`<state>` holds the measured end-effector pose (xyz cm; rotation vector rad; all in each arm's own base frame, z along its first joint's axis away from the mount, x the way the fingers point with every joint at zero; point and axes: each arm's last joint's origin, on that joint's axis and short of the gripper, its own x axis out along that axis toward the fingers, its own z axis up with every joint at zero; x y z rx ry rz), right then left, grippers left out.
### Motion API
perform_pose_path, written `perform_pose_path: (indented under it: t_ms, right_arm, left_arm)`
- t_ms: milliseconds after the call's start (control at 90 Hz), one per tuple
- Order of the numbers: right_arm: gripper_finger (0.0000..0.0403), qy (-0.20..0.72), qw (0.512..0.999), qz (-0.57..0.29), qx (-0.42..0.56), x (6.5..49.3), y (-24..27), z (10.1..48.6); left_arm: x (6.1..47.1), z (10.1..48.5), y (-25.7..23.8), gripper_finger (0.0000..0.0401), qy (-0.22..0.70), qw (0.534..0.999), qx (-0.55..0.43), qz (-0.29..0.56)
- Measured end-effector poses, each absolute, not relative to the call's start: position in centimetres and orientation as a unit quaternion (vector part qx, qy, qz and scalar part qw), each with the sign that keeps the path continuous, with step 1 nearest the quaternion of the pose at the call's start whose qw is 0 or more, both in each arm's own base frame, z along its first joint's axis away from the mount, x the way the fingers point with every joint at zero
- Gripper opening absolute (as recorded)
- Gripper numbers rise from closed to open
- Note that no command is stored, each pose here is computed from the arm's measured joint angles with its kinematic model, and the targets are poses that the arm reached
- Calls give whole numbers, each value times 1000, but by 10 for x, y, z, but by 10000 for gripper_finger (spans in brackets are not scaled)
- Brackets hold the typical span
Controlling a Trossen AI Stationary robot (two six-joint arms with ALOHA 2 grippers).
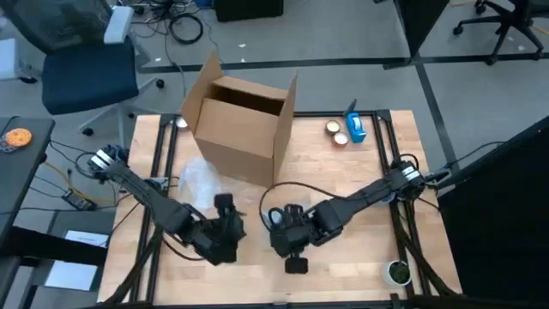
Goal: Wrap mug
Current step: Put the wrapped orange mug into the box
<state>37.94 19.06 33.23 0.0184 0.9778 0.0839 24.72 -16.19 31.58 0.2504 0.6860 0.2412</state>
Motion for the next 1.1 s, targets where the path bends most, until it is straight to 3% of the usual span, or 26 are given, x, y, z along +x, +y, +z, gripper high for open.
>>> perform_pose_path:
  t_ms: [111,233,289,411,589,778,1100]
  right_arm:
    - [4,430,901,52,-38,373,196,358]
    - [4,406,907,67,-94,371,197,370]
    - [4,401,905,71,-123,372,195,372]
    - [4,408,893,87,-173,376,184,370]
    - [4,459,869,62,-175,383,147,365]
    - [4,499,855,16,-143,390,112,357]
    - [4,516,849,51,-97,392,106,352]
  left_arm:
    - [236,354,-147,239,246,927,191,209]
    - [228,397,-122,239,165,887,239,360]
    - [227,412,-107,239,170,884,242,361]
    - [228,443,-64,239,173,925,169,291]
    - [225,480,-1,239,144,903,115,387]
    - [228,467,39,221,177,879,42,441]
    - [259,441,94,115,265,853,5,450]
